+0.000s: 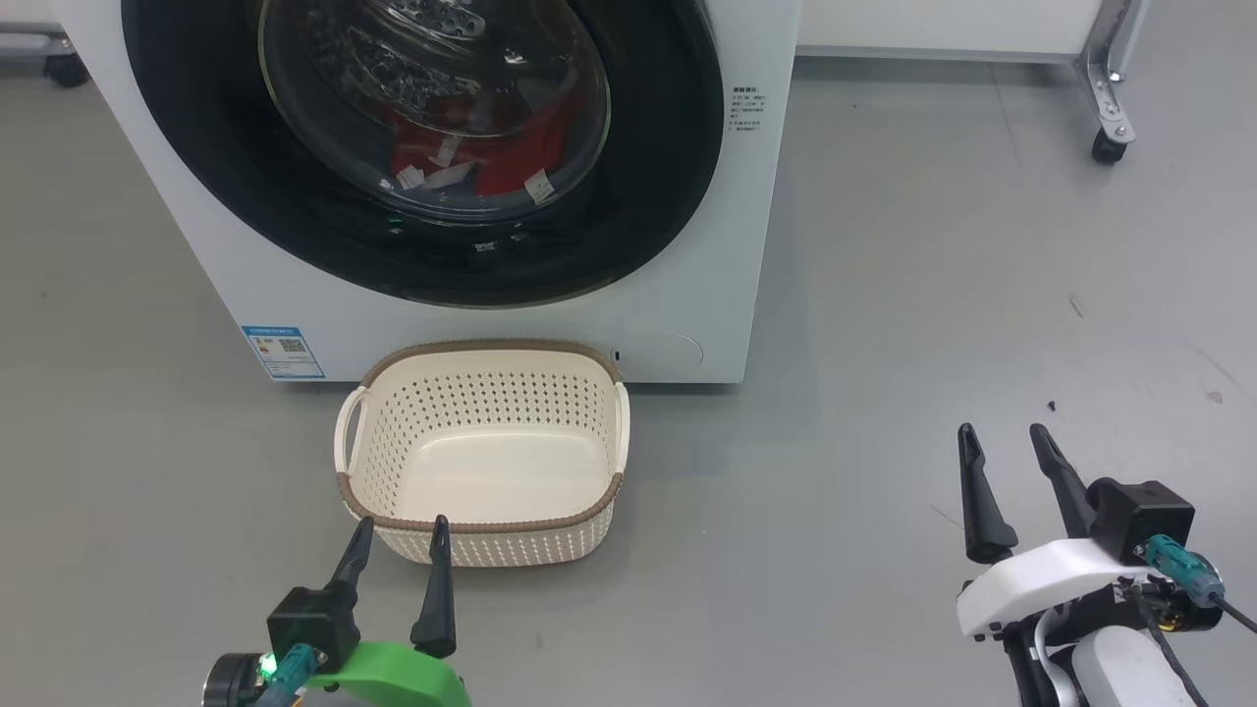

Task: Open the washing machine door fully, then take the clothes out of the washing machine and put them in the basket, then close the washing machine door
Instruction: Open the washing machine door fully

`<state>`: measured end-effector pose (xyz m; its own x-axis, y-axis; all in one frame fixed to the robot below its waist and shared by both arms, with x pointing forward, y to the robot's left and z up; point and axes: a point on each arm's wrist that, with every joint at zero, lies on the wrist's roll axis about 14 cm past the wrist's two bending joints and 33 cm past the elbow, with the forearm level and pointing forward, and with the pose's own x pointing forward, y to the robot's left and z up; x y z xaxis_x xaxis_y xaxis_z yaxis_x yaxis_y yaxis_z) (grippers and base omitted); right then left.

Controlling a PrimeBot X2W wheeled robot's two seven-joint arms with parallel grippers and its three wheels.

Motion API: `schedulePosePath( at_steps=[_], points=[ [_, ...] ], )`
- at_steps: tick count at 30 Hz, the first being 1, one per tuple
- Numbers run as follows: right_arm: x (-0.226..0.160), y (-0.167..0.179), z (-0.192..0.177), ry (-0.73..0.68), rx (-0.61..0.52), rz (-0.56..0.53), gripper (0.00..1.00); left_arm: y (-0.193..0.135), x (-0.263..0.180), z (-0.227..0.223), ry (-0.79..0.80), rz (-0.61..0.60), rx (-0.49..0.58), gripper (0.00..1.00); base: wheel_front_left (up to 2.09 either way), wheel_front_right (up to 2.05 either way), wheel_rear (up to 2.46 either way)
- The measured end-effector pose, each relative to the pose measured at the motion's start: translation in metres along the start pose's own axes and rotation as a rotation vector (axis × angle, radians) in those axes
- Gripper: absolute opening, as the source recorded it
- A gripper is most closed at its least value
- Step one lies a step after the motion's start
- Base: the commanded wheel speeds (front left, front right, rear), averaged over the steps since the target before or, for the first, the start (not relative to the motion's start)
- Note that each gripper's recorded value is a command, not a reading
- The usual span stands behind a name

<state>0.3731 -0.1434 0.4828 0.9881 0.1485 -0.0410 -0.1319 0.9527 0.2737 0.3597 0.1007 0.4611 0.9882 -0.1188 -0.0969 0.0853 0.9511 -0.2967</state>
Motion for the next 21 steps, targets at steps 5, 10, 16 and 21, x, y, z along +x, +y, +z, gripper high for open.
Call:
schedulePosePath(
  at_steps=[5,10,16,21],
  points=[
    [0.011,-0.007,0.006,-0.016,0.003,-0.011,1.00,-0.002,0.009,0.002,-0.002,-0.009,-0.002,1.00,0.00,0.00,0.00],
    [0.029,-0.013,0.018,-0.044,-0.010,0.001,1.00,-0.005,0.019,0.001,0.001,-0.017,-0.033,1.00,0.00,0.00,0.00],
    [0.060,-0.020,0.035,-0.089,-0.006,0.018,1.00,-0.011,0.036,0.007,-0.017,-0.041,-0.042,1.00,0.00,0.00,0.00],
    [0.087,-0.026,0.053,-0.126,-0.037,0.041,0.66,-0.018,0.050,0.013,-0.036,-0.067,-0.048,1.00,0.00,0.00,0.00]
  ],
)
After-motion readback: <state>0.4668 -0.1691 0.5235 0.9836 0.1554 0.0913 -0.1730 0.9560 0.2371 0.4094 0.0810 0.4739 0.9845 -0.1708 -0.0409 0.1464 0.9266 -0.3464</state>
